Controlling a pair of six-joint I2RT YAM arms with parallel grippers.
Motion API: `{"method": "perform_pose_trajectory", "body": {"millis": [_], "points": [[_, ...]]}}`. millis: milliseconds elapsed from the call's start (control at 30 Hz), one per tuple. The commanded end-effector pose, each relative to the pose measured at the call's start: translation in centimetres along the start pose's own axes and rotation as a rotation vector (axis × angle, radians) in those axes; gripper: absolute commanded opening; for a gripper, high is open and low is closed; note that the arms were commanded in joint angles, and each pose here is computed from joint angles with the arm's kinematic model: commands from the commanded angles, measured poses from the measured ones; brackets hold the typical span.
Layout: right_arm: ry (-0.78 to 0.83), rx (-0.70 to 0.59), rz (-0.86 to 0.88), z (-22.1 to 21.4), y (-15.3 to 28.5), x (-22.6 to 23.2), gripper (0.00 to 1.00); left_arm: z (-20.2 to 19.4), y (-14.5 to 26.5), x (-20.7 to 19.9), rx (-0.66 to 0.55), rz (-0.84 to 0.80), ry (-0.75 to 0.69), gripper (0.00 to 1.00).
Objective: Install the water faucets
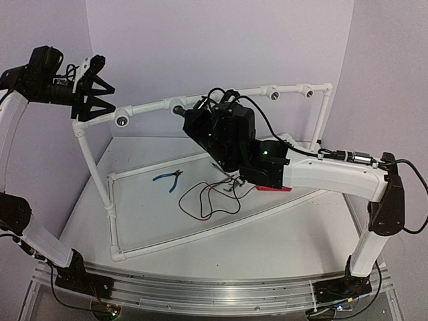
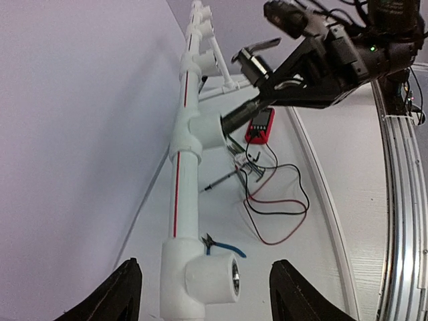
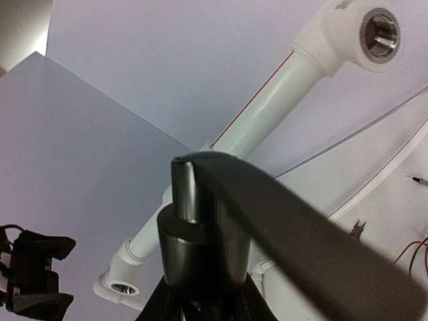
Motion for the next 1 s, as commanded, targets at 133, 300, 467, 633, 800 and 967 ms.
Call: {"method": "perform_pose_trajectory", "body": {"millis": [133, 300, 467, 633, 800, 967], "points": [[-0.117, -0.129, -0.094, 4.3, -1.1, -3.1, 0.00, 4.1, -2.1, 1.9, -0.254, 0.066, -0.339, 0.65], [-0.114, -0.121, -0.118, 3.7, -1.1, -4.4, 0.00, 4.3, -6.0, 0.1, -0.293, 0.125, -0.487, 0.63], [-0.104, -0.093, -0.108, 2.9, -1.5, -4.5, 0.00, 4.8, -9.8, -3.3, -0.306, 0.115, -0.592, 0.62], [-0.088, -0.089, -0.086, 2.9, -1.5, -3.9, 0.00, 7.0, -11.3, -4.3, -0.359, 0.273, -0.741, 0.62], [-0.018, -0.099, -0.018, 2.8, -1.0, -2.1, 0.00, 7.1, -12.7, -3.8, -0.317, 0.354, -0.802, 0.58], [0.040, -0.112, 0.045, 2.7, 0.1, -1.0, 0.00, 6.0, -13.7, -1.9, -0.234, 0.445, -0.808, 0.51]]}}
Point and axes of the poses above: each gripper's point midway between its finger pads, its own y axis back along the fingers, its own x axis along the line the jaws close on, z = x × y, the point moved 1 cm from there along y, back along the fingers, and after that the axes turned 11 degrees about -y, right-handed, at the moved point
